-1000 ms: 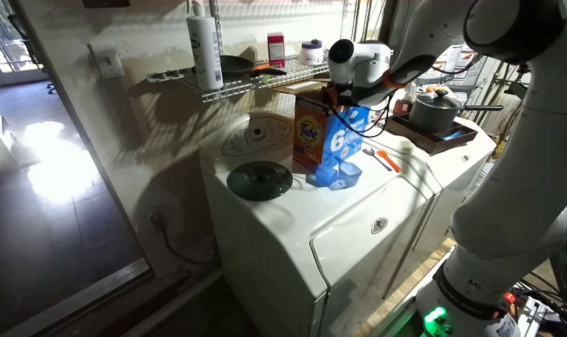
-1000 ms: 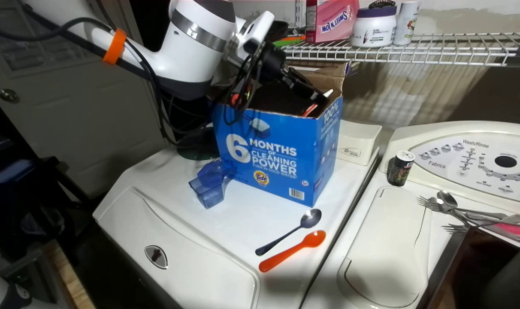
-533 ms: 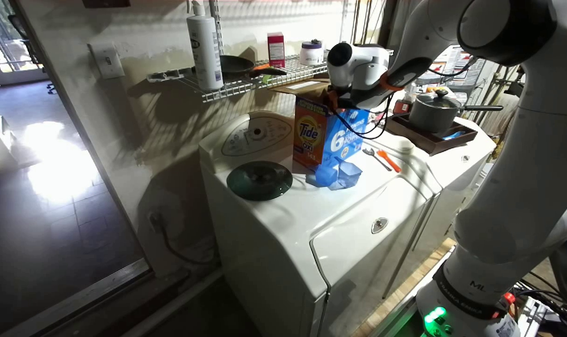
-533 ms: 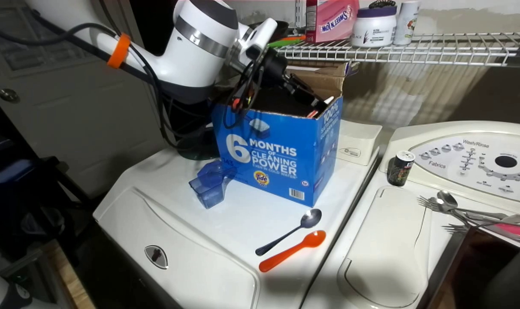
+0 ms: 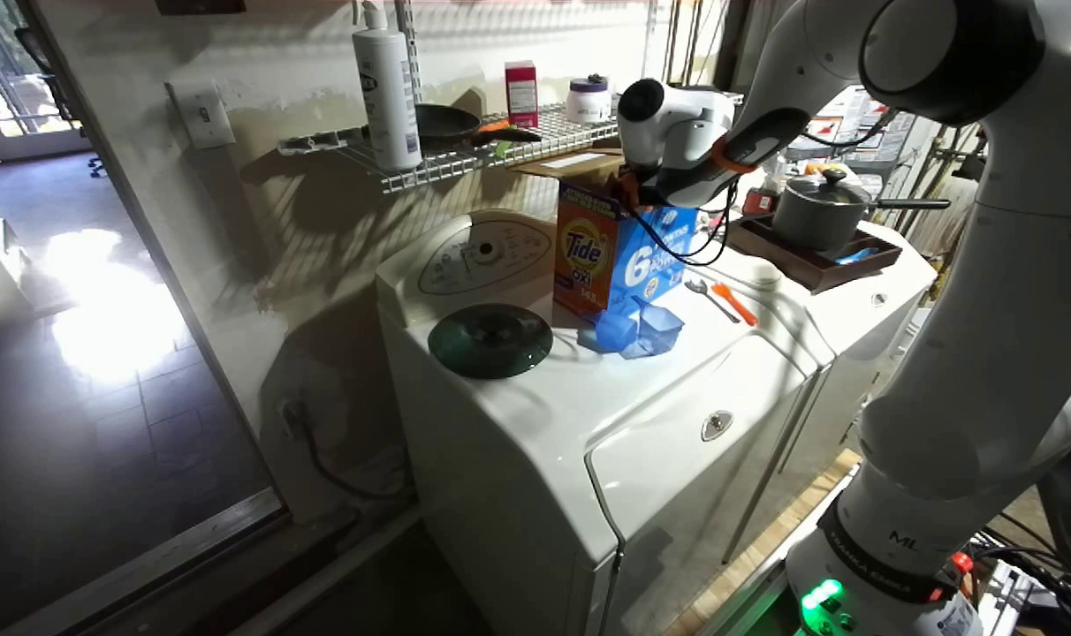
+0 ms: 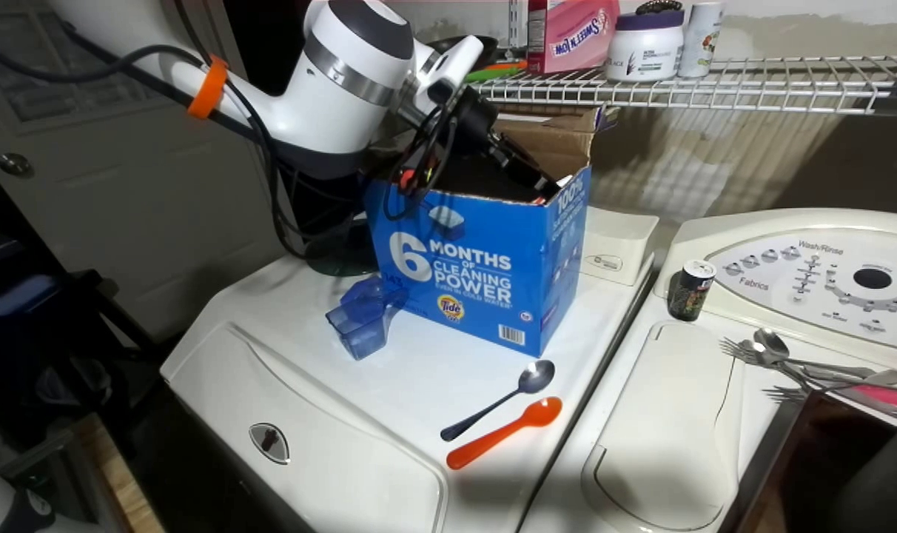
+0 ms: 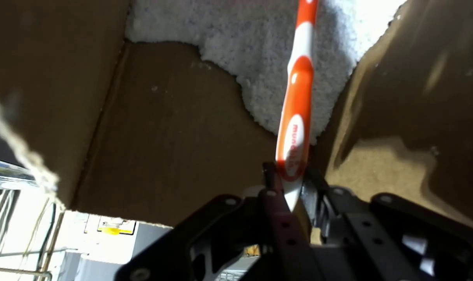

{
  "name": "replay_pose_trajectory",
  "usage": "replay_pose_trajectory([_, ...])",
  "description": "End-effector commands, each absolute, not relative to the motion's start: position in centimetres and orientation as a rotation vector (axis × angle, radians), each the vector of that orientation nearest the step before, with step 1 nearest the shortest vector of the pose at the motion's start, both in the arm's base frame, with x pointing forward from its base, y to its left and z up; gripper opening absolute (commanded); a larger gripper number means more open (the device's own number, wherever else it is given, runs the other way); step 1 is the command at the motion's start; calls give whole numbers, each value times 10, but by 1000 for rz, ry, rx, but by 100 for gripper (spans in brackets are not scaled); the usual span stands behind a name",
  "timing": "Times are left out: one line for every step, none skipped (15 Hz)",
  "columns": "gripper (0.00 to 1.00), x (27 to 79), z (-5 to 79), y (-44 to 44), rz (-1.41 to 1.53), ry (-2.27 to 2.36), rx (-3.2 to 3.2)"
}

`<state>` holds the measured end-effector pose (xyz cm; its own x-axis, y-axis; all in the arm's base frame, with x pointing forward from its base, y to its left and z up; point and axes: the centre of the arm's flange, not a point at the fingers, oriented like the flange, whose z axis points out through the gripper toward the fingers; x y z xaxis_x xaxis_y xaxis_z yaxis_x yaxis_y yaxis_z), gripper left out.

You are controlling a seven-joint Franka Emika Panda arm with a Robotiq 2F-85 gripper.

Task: Use the pink and white spoon to some of the contents of the blue box into the blue cup on the right

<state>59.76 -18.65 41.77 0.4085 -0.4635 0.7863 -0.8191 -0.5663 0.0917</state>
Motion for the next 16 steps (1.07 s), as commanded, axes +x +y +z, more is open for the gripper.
replay_pose_trajectory([5,597,386,-178,911,-1077,2230])
replay_pose_trajectory([5,597,385,-178,902,-1076,2232])
replay_pose_trajectory([5,596,384,-177,890,-1072,2236])
replay_pose_trajectory([5,595,383,-177,881,-1069,2238])
replay_pose_trajectory([5,595,381,-177,870,-1067,2242])
replay_pose_trajectory([5,594,380,-178,856,-1067,2245])
replay_pose_trajectory([5,594,379,-178,841,-1067,2253])
replay_pose_trajectory([5,594,377,-178,833,-1064,2254])
replay_pose_trajectory([5,594,376,-178,824,-1060,2258])
replay_pose_trajectory([5,594,375,-178,816,-1057,2262])
replay_pose_trajectory([5,594,374,-178,806,-1055,2265])
replay_pose_trajectory([5,594,373,-178,807,-1053,2265])
replay_pose_trajectory([5,594,374,-178,812,-1050,2263])
replay_pose_trajectory([5,594,375,-177,819,-1040,2274])
replay_pose_trajectory([5,594,377,-177,839,-1018,2284])
replay_pose_trajectory([5,595,381,-177,860,-977,2288])
